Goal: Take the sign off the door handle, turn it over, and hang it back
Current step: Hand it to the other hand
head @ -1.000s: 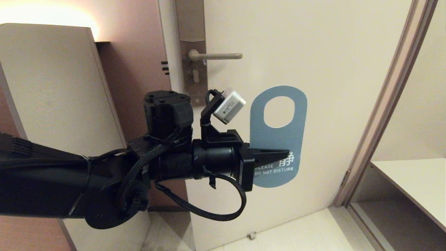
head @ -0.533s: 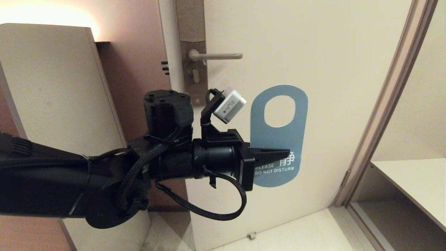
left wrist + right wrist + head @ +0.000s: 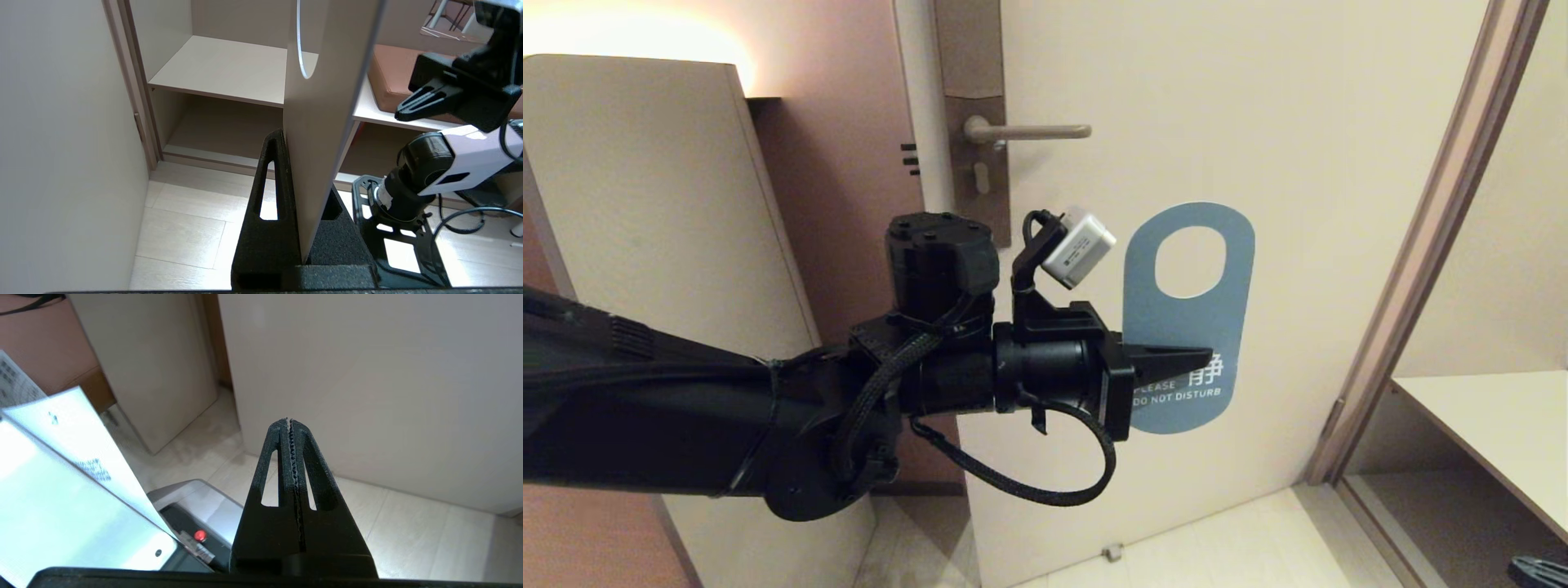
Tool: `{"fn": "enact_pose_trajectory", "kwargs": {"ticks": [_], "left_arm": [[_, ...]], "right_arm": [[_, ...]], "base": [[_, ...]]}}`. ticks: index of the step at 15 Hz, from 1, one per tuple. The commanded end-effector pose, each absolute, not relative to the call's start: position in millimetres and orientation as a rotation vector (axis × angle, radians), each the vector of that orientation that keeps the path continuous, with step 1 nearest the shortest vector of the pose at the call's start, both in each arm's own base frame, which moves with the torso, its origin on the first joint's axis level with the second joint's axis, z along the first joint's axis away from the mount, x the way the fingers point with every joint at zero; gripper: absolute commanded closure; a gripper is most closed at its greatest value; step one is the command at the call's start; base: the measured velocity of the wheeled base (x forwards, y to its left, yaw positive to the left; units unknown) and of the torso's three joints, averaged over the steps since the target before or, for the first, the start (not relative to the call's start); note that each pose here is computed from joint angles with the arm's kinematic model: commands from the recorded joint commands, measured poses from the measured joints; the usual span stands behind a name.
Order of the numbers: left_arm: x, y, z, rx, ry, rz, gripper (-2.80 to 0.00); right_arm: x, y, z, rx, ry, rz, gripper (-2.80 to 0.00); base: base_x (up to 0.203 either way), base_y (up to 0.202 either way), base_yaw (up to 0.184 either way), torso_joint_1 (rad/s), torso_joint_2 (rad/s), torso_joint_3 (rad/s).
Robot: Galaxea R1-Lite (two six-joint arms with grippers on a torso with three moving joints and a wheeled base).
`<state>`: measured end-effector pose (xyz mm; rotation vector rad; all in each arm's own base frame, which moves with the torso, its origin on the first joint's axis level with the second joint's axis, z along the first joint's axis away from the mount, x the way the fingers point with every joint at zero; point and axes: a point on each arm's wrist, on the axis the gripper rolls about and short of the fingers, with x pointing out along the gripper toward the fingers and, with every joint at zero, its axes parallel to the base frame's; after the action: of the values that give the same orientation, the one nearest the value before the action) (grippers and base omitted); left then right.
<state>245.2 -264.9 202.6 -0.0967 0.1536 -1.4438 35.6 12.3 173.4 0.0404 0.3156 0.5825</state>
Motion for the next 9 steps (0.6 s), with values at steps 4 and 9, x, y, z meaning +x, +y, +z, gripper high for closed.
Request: {"fn": "enact_pose_trajectory", "kwargs": {"ticks": [4,9], "left_arm": [[255.5,-275.1,196.2,-0.096,0.156,-1.445,0.0],[257.2,-277.7,192.2,-0.096,0.166,-1.445,0.0]], "right_arm": [[70.2,12.8,178.6,0.07,0.413,0.609,-2.8],[80.0,12.8,178.2,0.059,0.416,0.611,-2.8]], "base": [[0.0,0.0,0.0,0.0,0.0,0.0],[0.0,0.0,0.0,0.0,0.0,0.0]]}}
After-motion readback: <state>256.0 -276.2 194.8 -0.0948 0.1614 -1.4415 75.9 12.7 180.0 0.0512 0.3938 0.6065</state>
